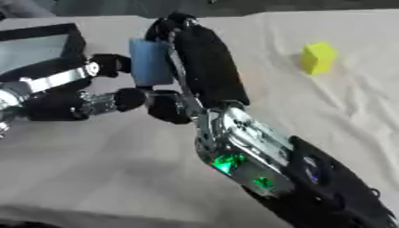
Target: Pick up the objects with one hand, pass them to the other hand, and then place them into the box on the other side of the table.
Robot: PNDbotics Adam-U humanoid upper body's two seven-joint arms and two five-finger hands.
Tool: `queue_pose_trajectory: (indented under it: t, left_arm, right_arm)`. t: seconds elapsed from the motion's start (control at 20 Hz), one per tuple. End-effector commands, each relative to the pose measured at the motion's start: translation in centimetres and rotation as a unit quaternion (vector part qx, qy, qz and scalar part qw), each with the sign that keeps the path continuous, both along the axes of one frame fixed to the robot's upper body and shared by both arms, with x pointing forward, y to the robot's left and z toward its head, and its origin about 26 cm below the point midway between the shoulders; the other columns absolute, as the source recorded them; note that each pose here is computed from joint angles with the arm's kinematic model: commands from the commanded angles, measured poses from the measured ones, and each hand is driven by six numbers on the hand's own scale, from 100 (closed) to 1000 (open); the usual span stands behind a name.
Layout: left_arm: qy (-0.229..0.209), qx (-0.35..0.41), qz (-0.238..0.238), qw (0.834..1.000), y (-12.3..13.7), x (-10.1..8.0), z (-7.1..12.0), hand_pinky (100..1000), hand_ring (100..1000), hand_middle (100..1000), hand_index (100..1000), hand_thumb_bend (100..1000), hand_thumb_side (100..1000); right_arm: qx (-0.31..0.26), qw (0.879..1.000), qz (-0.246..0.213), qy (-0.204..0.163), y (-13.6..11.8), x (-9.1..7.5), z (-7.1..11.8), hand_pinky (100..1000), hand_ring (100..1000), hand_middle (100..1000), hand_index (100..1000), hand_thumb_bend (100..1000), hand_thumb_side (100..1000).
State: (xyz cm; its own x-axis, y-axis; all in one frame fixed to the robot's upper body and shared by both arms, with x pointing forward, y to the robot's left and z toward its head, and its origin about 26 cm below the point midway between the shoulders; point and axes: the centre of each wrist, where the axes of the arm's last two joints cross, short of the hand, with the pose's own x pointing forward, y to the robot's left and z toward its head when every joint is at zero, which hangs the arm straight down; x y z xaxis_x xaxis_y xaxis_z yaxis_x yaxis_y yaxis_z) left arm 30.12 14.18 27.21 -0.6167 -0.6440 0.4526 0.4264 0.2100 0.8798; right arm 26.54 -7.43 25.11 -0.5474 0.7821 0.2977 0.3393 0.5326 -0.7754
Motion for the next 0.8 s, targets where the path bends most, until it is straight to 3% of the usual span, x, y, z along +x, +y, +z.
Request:
queue_pose_trajectory:
  t: [0.05, 0.1, 0.3, 0.8]
  left_arm:
    - [-0.005, -0.016, -0.031, 0.999, -1.6, -1.6, 0.8, 1000, 1000, 915, 921, 498, 1000]
    - [-0.006, -0.018, -0.023, 1.000, -1.6, -1.6, 0.9, 1000, 1000, 915, 921, 498, 1000]
    - [-0.016, -0.026, 0.010, 0.999, -2.0, -1.7, 1.2, 1000, 1000, 890, 876, 332, 1000]
    - [-0.049, -0.049, 0.084, 0.994, -3.0, -2.1, 1.7, 1000, 976, 841, 746, 130, 1000]
  right_arm:
    - [0.002, 1.000, 0.004, -0.016, 0.2, 0.0, 0.7, 679, 570, 488, 452, 100, 100]
    - [0.001, 1.000, 0.004, -0.017, 0.2, 0.0, 0.7, 679, 570, 488, 452, 100, 100]
    - [-0.004, 1.000, 0.006, -0.020, 0.3, -0.1, 0.7, 682, 571, 489, 453, 100, 100]
    - [-0.016, 0.999, 0.012, -0.032, 0.5, -0.2, 0.7, 682, 567, 489, 453, 100, 100]
